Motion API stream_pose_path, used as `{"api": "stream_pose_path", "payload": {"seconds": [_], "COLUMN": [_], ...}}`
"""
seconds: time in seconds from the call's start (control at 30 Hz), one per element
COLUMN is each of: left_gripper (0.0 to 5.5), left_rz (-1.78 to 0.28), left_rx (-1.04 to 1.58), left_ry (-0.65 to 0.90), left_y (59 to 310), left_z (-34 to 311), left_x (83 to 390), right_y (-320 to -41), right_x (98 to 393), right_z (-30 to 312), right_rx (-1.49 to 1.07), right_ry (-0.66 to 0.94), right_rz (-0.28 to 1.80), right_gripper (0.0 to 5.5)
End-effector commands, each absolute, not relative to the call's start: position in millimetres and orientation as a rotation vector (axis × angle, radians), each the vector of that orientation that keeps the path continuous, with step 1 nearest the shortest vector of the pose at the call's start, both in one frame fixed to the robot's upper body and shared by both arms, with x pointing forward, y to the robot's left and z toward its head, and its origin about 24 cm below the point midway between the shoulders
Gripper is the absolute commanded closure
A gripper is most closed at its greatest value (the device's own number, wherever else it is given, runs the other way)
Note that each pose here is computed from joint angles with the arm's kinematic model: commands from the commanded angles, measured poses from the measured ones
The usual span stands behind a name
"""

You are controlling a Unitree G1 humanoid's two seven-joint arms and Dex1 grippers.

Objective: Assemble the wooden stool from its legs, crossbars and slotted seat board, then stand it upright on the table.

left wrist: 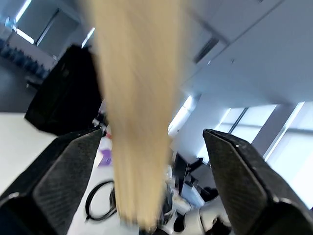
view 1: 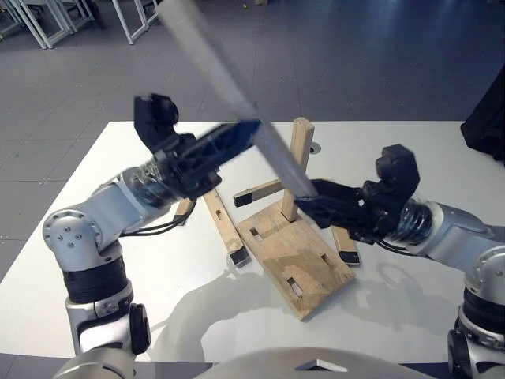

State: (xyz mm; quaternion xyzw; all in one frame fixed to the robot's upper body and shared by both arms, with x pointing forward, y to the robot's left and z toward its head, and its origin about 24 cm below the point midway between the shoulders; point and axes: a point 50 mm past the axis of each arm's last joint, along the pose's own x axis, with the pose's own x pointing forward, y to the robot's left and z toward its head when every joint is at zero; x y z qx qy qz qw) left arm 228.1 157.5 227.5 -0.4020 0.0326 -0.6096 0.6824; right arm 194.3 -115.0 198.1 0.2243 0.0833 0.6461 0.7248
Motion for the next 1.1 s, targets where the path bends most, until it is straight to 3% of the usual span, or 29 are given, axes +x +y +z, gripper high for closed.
{"api": "stream_pose_path", "payload": {"seconds": [0.03,0.2,0.37,0.53,0.7,0.9,1.1], "left_gripper": [1.7,2.34,3.08,3.13,3.43,3.45,3.45], "left_rz": [-1.371,-1.486,-1.477,-1.449,-1.176,-1.023,-1.089], "left_rx": [-0.916,-0.836,-0.795,-0.813,-0.767,-0.621,-0.372], "left_ry": [0.115,0.183,0.218,0.212,0.144,0.133,0.11], "left_y": [153.3,162.6,171.9,173.2,188.6,226.0,223.0], "left_z": [230.2,226.3,229.0,226.2,209.6,201.3,174.9], "left_x": [228.2,213.0,213.2,214.0,231.6,221.2,212.6], "right_y": [-107.9,-109.3,-114.0,-113.3,-122.7,-144.7,-145.3], "right_x": [185.5,188.3,189.7,191.3,201.4,188.9,154.7], "right_z": [195.9,194.9,192.9,191.3,193.3,167.1,102.2], "right_rx": [0.48,0.463,0.433,0.442,0.444,0.365,0.052], "right_ry": [0.231,0.246,0.268,0.279,0.271,0.375,0.69], "right_rz": [1.5,1.49,1.48,1.458,1.351,1.216,1.222], "right_gripper": [3.48,3.48,3.48,3.48,2.45,1.24,1.15]}}
